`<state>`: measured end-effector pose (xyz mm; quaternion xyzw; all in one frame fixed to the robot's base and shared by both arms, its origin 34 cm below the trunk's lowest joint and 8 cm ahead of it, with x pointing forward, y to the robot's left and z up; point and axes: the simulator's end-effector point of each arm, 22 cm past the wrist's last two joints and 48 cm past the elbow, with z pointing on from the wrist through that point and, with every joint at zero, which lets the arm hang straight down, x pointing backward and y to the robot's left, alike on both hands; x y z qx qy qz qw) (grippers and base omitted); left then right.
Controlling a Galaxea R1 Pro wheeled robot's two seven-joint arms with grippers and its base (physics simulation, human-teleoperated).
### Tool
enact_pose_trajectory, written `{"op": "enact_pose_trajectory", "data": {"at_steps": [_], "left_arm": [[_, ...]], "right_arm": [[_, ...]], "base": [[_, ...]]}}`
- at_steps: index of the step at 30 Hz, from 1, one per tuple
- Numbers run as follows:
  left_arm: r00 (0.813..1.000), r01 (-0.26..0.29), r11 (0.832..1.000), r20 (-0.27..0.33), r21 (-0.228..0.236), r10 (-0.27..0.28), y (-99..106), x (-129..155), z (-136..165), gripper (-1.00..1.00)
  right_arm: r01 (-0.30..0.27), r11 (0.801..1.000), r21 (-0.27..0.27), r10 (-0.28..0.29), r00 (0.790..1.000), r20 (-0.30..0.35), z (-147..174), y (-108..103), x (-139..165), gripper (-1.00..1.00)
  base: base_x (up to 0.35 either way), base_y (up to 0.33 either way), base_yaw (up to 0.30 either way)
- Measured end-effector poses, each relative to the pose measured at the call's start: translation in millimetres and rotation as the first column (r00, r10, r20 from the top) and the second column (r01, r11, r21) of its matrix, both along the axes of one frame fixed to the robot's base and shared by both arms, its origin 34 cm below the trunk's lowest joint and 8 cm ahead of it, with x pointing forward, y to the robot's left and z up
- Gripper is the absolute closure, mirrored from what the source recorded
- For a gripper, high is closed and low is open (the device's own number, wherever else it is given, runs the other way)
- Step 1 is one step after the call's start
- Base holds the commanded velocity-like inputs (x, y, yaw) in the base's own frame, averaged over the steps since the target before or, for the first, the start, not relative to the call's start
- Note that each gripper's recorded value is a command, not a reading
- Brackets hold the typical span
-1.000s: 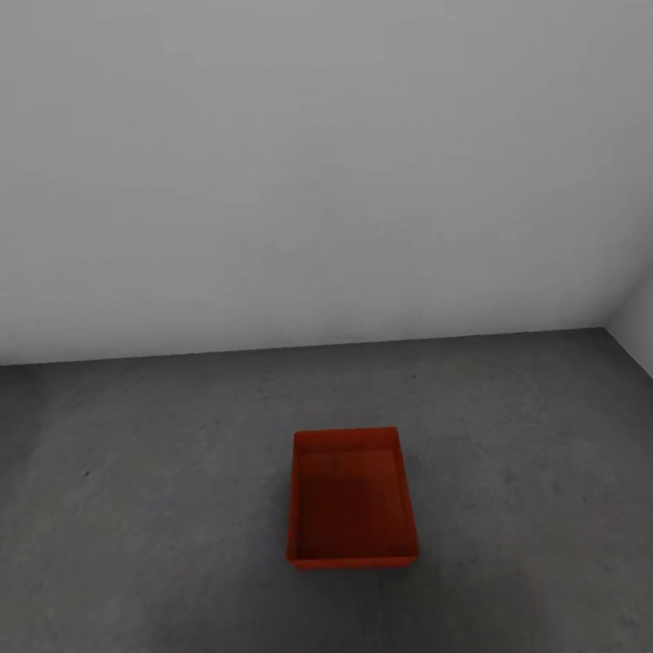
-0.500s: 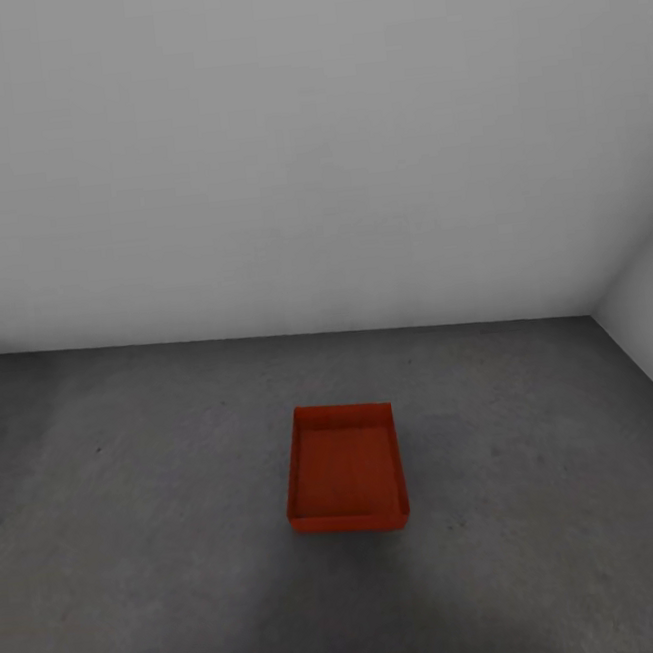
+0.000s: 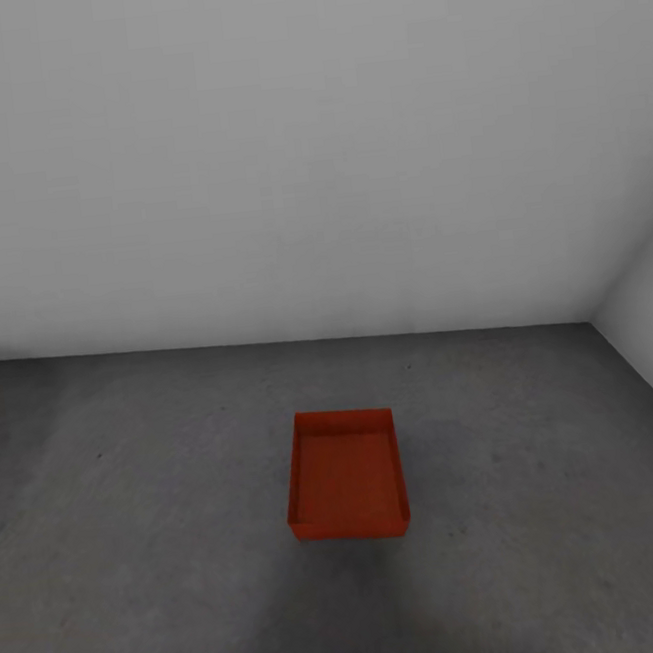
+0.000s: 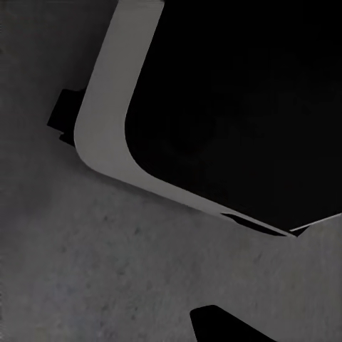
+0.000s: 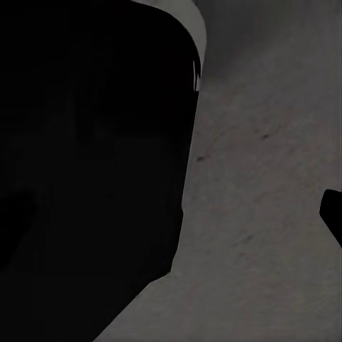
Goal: Move the two storage containers from the living room to the garage. In the garage, place one container on the floor and stack the other container on top of it (either order is fine).
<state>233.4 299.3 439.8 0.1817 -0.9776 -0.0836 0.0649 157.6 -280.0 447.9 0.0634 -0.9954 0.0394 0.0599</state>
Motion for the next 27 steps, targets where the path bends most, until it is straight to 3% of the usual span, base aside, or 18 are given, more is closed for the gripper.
{"op": "enact_pose_trajectory", "data": {"at_steps": [27], "left_arm": [[0.999, 0.001, 1.0, 0.043, 0.0, -0.001, 0.1, 17.6, 4.5, -1.0]], "right_arm": [[-0.006, 1.0, 0.018, 0.005, 0.999, 0.033, 5.0, 11.5, -7.3, -1.0]], "base": [[0.0, 0.0, 0.0]]}}
